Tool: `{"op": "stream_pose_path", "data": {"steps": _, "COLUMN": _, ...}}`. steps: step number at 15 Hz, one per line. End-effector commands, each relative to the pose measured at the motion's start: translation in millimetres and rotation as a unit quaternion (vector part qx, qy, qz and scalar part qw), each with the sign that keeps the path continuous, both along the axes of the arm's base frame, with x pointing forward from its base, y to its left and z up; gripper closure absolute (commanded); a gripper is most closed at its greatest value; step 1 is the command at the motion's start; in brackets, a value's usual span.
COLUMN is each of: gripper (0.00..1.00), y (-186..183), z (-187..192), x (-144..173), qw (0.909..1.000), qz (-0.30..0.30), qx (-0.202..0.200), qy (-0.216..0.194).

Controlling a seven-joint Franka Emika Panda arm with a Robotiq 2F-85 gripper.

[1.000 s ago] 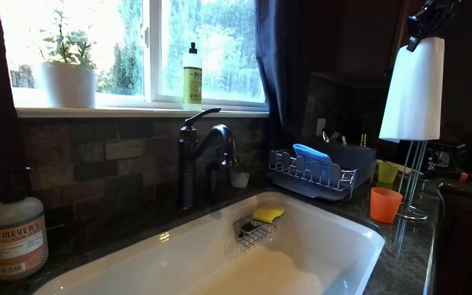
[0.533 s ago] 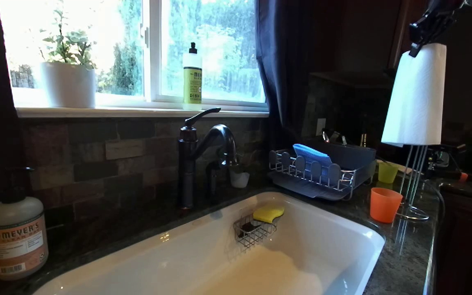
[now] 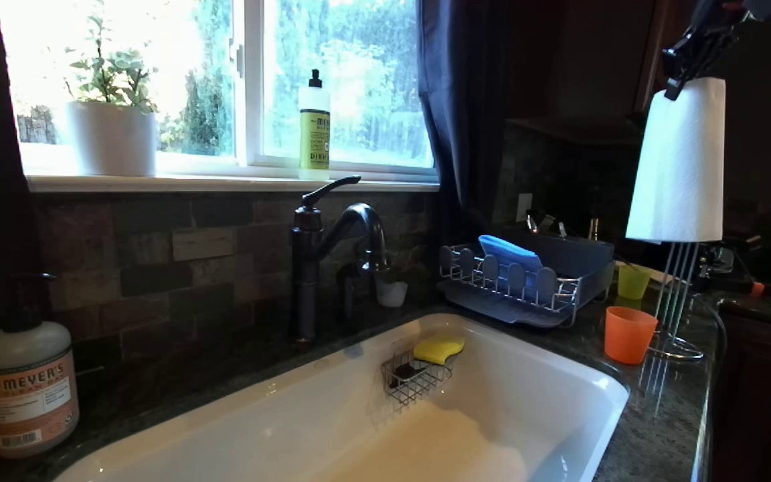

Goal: Put the paper towel on the paper towel holder

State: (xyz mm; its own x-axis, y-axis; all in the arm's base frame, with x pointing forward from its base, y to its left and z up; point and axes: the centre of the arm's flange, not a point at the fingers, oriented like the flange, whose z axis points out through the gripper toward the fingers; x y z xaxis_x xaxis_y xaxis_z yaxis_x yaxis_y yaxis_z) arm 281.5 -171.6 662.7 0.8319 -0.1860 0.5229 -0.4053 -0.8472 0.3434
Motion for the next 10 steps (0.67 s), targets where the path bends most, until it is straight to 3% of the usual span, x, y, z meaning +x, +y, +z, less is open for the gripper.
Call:
{"op": "stream_pose_path", "data": {"steps": 1, "gripper": 0.57, "y": 2.2, "z": -15.4, "x": 2.8, "qw": 0.9997, "qz": -0.011, "qx": -0.015, "qy": 0.014}}
{"op": "stream_pose_path", "data": {"steps": 8, "gripper": 0.04, "y": 0.9, "z": -21.0, "x": 5.3, "qw": 0.9993, "qz": -0.016, "qx": -0.022, "qy": 0.027}}
{"op": "stream_pose_path", "data": {"steps": 10, "gripper": 0.0, "y": 1.6, "z": -18.8, "x": 5.2, "qw": 0.9992, "qz": -0.017, "qx": -0.023, "qy": 0.027}}
